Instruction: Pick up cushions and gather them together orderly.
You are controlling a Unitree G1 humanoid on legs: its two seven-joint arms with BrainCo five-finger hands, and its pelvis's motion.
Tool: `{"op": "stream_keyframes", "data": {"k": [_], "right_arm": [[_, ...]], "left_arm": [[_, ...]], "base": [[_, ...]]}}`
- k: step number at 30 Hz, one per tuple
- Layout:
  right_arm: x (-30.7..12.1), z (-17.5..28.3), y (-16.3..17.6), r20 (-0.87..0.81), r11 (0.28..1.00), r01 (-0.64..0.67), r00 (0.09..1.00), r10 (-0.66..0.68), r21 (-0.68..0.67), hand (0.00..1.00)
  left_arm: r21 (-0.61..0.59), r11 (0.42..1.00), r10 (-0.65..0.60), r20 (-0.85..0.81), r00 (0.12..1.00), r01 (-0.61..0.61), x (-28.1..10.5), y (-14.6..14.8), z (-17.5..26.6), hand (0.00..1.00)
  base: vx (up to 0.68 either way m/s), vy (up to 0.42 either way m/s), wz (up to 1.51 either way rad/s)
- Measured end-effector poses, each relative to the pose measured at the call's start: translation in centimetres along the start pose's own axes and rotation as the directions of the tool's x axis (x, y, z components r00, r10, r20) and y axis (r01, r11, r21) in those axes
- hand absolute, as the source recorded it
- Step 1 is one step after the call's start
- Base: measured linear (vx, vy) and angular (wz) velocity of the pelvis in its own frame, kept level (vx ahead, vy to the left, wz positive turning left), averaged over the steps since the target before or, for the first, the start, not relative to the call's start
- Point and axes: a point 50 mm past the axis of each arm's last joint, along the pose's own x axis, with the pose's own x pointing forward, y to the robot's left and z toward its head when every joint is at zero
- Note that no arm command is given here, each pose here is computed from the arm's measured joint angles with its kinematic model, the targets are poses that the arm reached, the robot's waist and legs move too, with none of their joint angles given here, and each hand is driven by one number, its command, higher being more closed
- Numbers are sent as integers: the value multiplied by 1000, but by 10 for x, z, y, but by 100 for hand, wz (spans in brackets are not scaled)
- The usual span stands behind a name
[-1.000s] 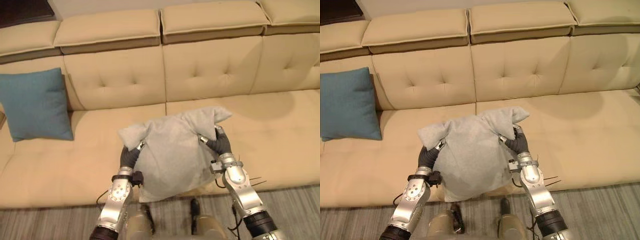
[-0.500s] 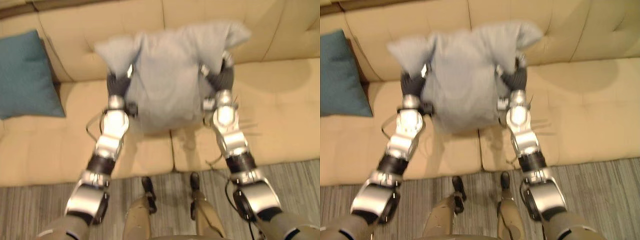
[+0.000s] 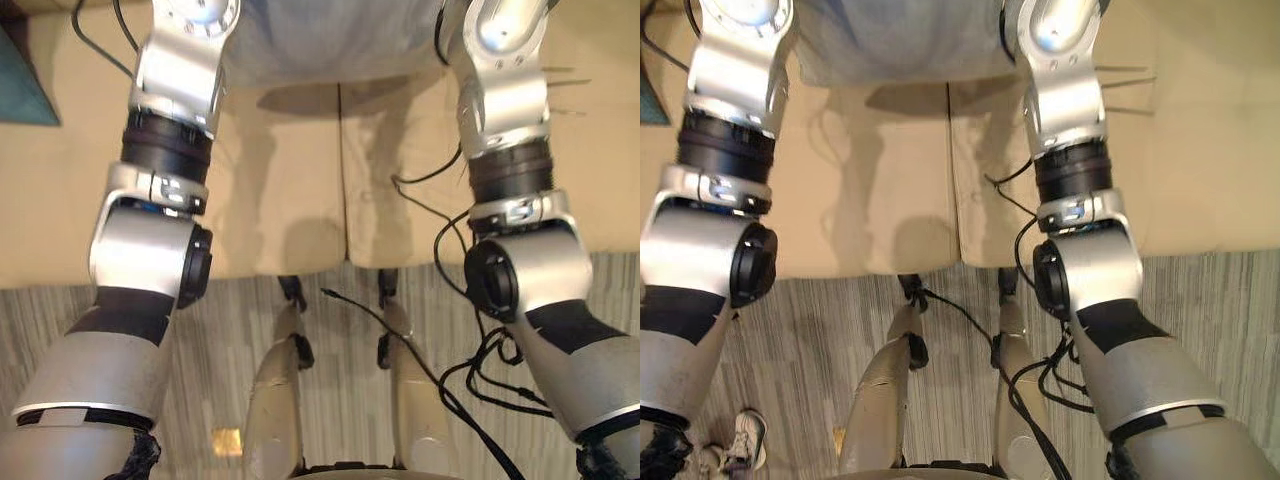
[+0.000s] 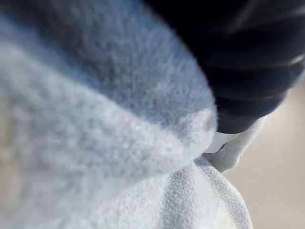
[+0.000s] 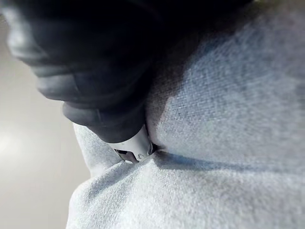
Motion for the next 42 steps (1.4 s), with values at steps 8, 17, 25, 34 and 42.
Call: {"op": "stream_keyframes", "data": {"k": [8, 17, 25, 34, 42], "right_arm": [[15, 11, -2, 41, 1000, -1, 999, 3, -30, 0], [23, 18, -37, 105, 998, 59, 993, -57, -18, 0], [7, -19, -129, 26, 995, 36, 999, -34, -90, 0], [-132, -106, -183, -384, 973, -207, 911, 152, -105, 0], [-353, -143, -232, -887, 943, -333, 444, 130, -28, 0]], "left_arm": [[-18, 999, 30, -63, 998, -31, 5, 5, -8, 0], [-70, 996, 56, -99, 994, -63, 11, 27, -15, 0], [-37, 985, 156, -237, 959, -169, -20, 114, -72, 0], [-3, 1000, -11, -544, 839, 12, -176, 146, -148, 0], [-137, 975, -168, -969, 180, 172, -462, 164, -128, 0]], "base": [[34, 48, 7], [-9, 59, 6], [-102, -32, 3], [2, -65, 5], [85, -49, 0]]}}
